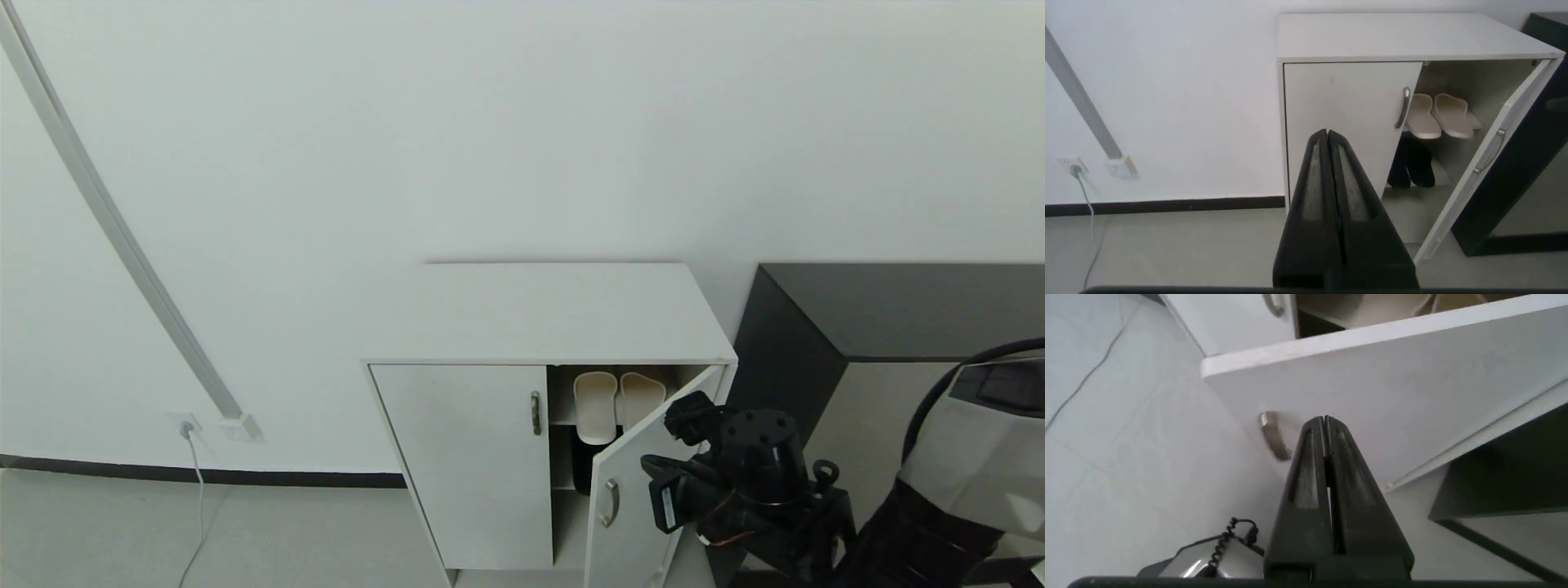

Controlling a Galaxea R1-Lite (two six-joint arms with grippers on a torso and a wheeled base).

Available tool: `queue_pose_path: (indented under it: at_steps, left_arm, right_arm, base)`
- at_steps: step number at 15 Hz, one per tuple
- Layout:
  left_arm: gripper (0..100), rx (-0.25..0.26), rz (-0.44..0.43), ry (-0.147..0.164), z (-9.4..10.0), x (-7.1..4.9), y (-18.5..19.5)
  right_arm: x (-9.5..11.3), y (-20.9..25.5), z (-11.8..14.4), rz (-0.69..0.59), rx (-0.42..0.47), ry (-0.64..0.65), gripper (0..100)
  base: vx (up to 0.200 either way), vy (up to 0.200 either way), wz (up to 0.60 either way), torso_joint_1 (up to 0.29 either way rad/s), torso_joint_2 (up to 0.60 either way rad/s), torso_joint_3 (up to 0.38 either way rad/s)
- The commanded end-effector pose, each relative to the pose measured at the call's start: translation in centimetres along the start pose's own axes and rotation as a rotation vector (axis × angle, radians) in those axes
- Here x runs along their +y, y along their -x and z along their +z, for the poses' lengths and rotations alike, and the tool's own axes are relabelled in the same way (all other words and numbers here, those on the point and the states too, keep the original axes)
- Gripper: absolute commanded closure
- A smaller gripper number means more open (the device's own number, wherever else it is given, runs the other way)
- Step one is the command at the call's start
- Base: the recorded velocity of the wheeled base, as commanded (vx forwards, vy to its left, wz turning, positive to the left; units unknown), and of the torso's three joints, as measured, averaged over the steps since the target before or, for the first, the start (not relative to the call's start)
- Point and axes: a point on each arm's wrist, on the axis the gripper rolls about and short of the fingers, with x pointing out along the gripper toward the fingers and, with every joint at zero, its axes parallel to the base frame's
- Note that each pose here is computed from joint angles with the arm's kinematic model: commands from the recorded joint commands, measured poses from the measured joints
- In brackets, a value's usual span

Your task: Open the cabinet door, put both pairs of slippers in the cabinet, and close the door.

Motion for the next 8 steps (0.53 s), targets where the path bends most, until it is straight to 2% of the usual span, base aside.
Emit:
queue_pose_path:
  at_steps: [1, 8]
  left_arm:
    - [100, 0.001, 0.0, 0.0, 0.0, 0.0, 0.0]
    - [100, 0.001, 0.0, 0.002, 0.0, 0.0, 0.0]
  right_arm:
    - [-0.3, -2.1, -1.1, -0.018, 0.028, -0.004, 100]
    - [-0.8, -5.5, -1.2, -0.04, 0.005, -0.015, 100]
  base:
    - [0.0, 0.0, 0.0, 0.0, 0.0, 0.0]
    - [0.0, 0.0, 0.0, 0.0, 0.0, 0.0]
